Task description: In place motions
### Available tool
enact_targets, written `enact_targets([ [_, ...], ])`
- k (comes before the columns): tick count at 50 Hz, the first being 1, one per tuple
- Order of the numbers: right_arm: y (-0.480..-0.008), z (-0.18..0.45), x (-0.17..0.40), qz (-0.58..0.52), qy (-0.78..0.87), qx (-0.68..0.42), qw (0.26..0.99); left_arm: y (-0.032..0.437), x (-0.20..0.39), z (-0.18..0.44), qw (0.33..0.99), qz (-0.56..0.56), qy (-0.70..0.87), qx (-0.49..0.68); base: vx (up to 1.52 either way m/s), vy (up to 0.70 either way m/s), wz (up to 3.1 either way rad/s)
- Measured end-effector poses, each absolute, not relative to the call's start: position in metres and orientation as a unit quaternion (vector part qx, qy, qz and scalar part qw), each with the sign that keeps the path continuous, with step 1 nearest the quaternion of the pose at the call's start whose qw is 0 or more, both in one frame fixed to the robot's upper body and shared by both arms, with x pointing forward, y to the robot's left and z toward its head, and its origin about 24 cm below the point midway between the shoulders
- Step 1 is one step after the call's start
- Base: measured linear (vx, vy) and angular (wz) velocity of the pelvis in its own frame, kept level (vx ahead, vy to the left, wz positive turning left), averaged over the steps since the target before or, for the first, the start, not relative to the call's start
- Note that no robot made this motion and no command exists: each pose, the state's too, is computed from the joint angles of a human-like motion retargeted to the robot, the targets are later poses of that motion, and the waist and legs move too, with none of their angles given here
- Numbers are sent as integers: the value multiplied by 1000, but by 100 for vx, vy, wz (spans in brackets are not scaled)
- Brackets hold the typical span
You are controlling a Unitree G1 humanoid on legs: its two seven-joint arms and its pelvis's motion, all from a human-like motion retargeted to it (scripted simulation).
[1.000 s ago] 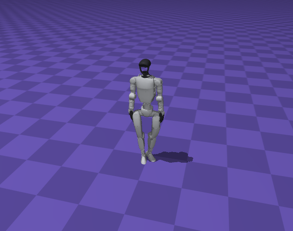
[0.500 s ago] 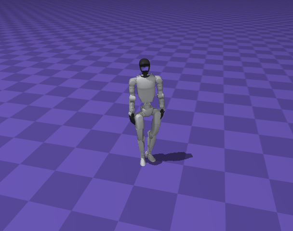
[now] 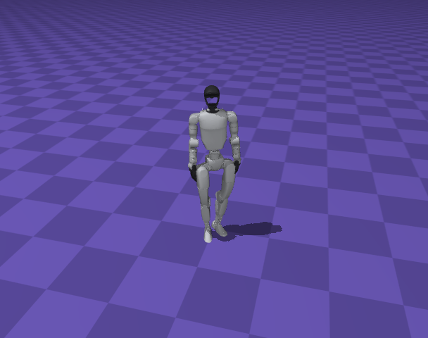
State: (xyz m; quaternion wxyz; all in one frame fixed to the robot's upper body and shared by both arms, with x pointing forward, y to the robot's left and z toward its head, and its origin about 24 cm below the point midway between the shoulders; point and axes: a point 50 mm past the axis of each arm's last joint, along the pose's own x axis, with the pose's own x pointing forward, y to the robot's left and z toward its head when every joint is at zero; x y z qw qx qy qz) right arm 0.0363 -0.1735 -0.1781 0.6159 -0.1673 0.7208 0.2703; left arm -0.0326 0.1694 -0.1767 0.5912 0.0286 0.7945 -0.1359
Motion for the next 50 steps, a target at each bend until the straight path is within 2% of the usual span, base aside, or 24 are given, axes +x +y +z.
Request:
enact_targets([
  [13,-166,-175,68,305,694,-213,616,167,-55,-175,574,-150,804,19,7,-30,-155],
  [28,-154,-171,94,309,664,-237,639,172,-50,-176,567,-240,785,71,-8,-13,-122],
  [37,-148,-168,107,310,650,-245,650,150,-55,-176,574,-212,791,21,-7,-3,-79],
  [50,-150,-168,108,298,649,-240,657,155,-49,-177,578,-222,784,34,-1,1,-9],
])
